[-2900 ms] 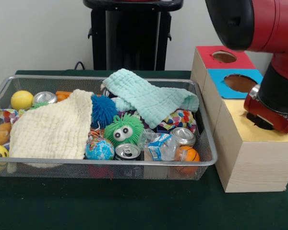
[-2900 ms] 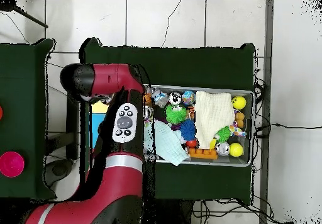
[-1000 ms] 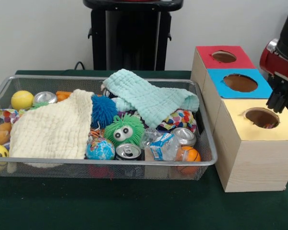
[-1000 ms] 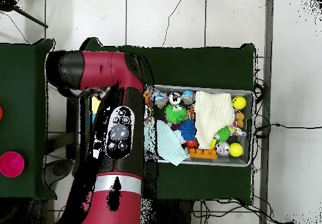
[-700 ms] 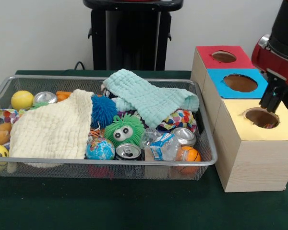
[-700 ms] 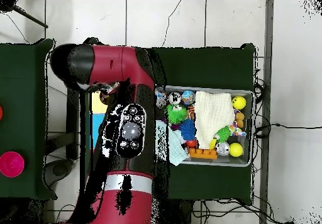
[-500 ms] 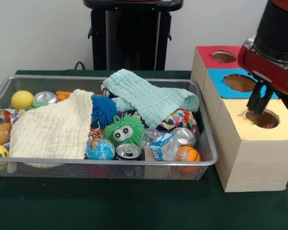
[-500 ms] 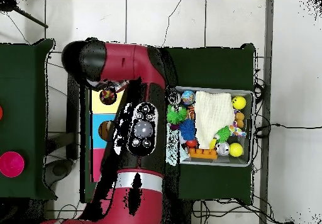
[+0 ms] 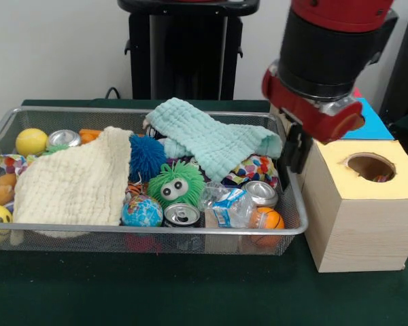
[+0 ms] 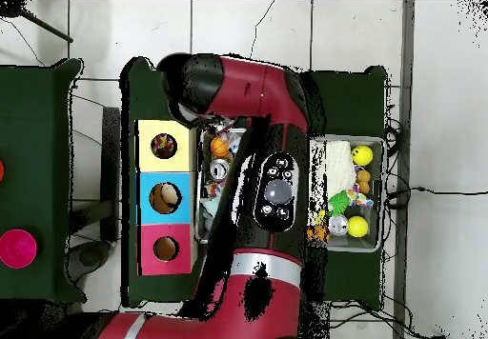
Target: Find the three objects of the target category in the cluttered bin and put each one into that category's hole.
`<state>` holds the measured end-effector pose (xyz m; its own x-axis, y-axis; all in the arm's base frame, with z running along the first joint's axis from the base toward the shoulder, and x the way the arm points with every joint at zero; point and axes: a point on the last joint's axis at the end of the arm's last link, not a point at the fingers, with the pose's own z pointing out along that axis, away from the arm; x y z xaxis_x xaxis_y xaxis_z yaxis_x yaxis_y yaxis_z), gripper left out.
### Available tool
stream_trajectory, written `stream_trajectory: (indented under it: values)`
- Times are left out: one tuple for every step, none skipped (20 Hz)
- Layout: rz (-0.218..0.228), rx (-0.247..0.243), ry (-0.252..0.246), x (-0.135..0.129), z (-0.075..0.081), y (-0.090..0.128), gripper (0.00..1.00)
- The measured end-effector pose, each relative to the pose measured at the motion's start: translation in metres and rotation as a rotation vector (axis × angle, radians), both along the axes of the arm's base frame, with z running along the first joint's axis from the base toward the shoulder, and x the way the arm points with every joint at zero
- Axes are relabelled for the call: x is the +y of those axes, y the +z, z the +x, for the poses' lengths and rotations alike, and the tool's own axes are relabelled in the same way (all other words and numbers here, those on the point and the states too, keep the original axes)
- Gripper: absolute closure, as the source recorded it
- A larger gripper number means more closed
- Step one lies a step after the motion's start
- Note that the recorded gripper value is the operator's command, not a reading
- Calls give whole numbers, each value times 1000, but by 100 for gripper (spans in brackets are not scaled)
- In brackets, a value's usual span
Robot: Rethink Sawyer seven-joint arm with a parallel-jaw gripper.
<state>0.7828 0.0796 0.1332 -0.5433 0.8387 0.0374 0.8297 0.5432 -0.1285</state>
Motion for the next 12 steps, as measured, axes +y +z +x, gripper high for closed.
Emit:
stream_trajectory:
  values:
    - [-4,3,-6,-8,0,-1,100]
    - [-8,5,-11,-16,-1,-3,100]
    - [-11,9,-14,-20,-2,-4,100]
    - [-11,12,-15,-21,-3,-5,100]
    - [-12,16,-16,-22,-5,-5,100]
    - [-13,19,-16,-23,-6,-6,100]
    - [-14,26,-15,-22,-9,-8,100]
    - [-15,33,-14,-22,-12,-9,100]
    - [-18,43,-8,-19,-18,-12,100]
    - [-19,45,-6,-18,-19,-13,100]
    - [-20,47,-4,-17,-22,-15,100]
    - [-21,48,-2,-16,-23,-17,100]
